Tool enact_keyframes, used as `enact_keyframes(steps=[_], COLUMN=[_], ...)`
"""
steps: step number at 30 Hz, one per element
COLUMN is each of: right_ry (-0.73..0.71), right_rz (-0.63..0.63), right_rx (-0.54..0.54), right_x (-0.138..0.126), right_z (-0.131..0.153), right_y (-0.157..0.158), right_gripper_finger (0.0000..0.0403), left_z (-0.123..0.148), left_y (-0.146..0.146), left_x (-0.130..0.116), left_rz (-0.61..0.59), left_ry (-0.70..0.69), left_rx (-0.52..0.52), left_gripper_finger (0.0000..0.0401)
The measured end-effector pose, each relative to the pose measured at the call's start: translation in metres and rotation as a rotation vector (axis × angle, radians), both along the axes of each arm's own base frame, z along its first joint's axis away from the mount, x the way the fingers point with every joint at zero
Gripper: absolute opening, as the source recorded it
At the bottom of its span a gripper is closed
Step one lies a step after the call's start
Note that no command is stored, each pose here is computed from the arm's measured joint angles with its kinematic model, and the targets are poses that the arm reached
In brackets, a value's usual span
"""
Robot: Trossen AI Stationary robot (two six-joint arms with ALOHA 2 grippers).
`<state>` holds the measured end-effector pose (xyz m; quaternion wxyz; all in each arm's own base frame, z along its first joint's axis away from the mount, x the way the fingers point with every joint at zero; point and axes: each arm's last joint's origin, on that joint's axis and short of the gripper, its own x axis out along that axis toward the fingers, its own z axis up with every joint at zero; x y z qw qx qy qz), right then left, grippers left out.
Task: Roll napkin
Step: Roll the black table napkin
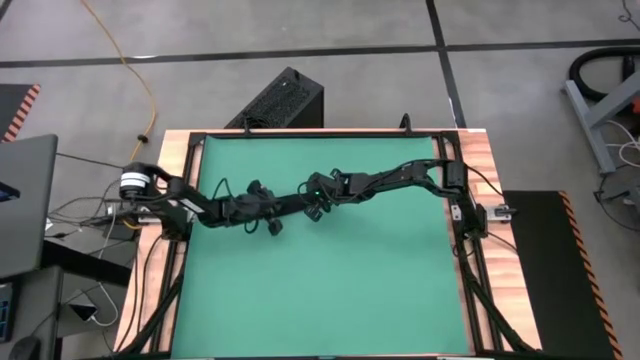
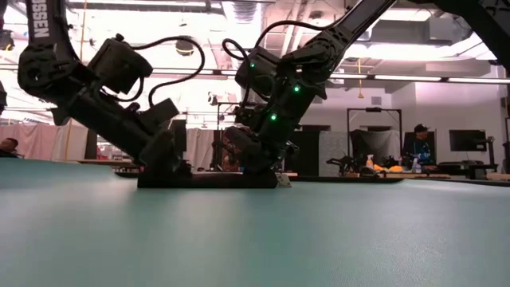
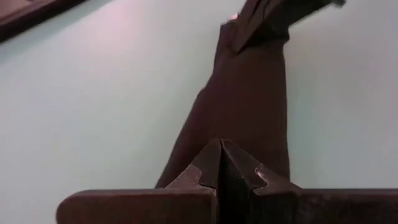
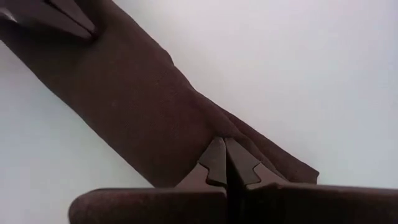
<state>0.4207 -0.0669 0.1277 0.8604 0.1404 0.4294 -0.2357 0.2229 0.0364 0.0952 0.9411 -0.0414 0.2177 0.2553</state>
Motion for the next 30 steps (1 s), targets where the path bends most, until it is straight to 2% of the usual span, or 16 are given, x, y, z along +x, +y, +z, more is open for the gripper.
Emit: enact_keyframes(steps=[8, 14, 18, 24, 27, 30], right_ry=[-0.012, -0.032, -0.063, -0.154, -0.233, -0.319], right_rz=[-0.017, -0.032, 0.055, 0.185, 0.216, 0.190], right_rx=[0.010, -0.001, -0.053, -0.170, -0.214, -0.240], right_x=[0.000, -0.001, -0.005, -0.019, -0.040, -0.070], right_z=[0.000, 0.010, 0.034, 0.088, 0.114, 0.133], right_y=[0.000, -0.002, 0.000, -0.001, -0.003, -0.004], right_gripper_finger=[0.0013, 0.0051, 0.0074, 0.0095, 0.0097, 0.0097], left_z=[-0.012, -0.017, -0.017, -0.018, -0.018, -0.018], left_y=[0.000, -0.001, -0.001, 0.004, 0.007, 0.012], left_x=[-0.001, -0.005, -0.004, -0.006, -0.006, -0.007], left_rz=[0.003, -0.023, -0.067, -0.121, -0.159, -0.193], left_ry=[0.066, 0.142, 0.160, 0.179, 0.193, 0.201], left_rx=[-0.022, -0.026, -0.013, -0.011, 0.005, 0.011], left_gripper_finger=[0.0000, 0.0000, 0.0000, 0.0000, 0.0000, 0.0000])
